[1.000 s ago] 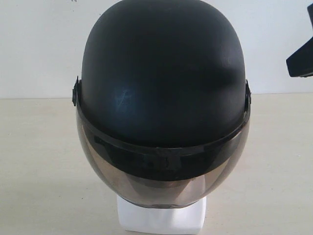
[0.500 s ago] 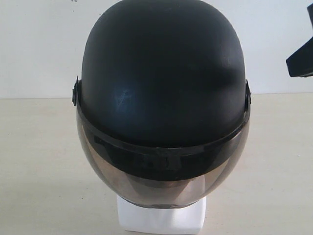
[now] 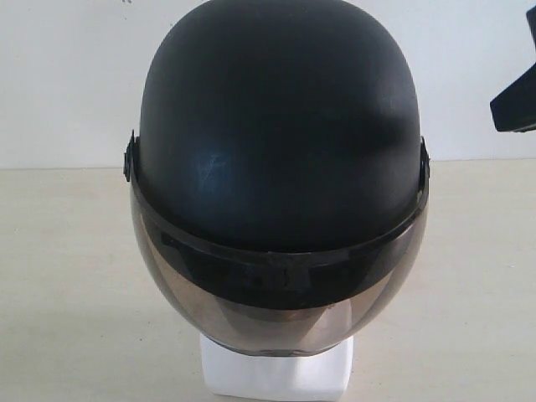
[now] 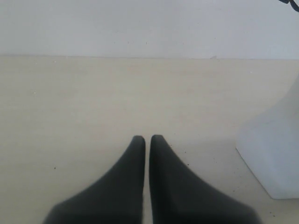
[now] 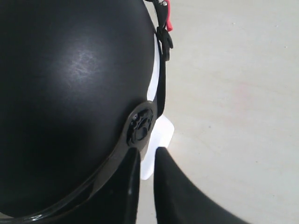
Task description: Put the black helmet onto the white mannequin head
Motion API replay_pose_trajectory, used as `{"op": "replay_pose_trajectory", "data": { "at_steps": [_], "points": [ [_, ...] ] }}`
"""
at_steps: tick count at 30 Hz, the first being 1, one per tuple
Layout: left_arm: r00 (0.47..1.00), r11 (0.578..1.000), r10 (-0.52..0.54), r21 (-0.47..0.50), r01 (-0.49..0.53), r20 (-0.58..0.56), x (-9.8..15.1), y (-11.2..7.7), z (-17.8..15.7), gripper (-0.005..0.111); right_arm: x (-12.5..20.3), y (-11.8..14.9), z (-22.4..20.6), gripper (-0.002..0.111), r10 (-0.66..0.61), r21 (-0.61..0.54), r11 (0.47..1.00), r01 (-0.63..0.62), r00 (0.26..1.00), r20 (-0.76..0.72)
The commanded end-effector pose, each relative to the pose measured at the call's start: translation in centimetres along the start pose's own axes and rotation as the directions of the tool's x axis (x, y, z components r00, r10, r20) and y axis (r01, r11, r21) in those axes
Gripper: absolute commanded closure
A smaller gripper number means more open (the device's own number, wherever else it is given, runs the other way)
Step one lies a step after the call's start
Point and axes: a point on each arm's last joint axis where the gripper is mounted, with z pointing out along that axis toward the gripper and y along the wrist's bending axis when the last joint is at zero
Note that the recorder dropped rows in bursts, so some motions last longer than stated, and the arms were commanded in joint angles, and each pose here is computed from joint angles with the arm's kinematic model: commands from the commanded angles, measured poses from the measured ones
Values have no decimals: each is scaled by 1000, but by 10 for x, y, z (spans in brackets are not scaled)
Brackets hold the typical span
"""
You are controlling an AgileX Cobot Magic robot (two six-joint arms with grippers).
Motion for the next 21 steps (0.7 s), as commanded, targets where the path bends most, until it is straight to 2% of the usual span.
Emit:
{"op": "replay_pose_trajectory", "data": {
  "at_steps": [1, 3, 5, 10, 15, 19, 21],
  "points": [
    [1000, 1000, 0, -2, 0, -4, 1, 0, 0, 102, 0, 0, -1, 96, -5, 1, 1000, 5, 1000, 12],
    [1000, 1000, 0, -2, 0, -4, 1, 0, 0, 102, 0, 0, -1, 96, -10, 1, 1000, 10, 1000, 12],
    [1000, 1000, 0, -2, 0, -4, 1, 0, 0, 102, -1, -2, -4, 96, -80, 31, 996, 78, 996, 39],
    [1000, 1000, 0, -2, 0, -4, 1, 0, 0, 102, 4, -1, -27, 96, -141, 91, 988, 123, 963, 228],
    [1000, 1000, 0, -2, 0, -4, 1, 0, 0, 102, 31, -4, -50, 96, -208, 178, 975, 137, 845, 493],
    [1000, 1000, 0, -2, 0, -4, 1, 0, 0, 102, 64, -9, -60, 96, -247, 235, 964, 127, 756, 606],
    [1000, 1000, 0, -2, 0, -4, 1, 0, 0, 102, 83, -14, -59, 96, -265, 277, 954, 111, 741, 617]
  ]
}}
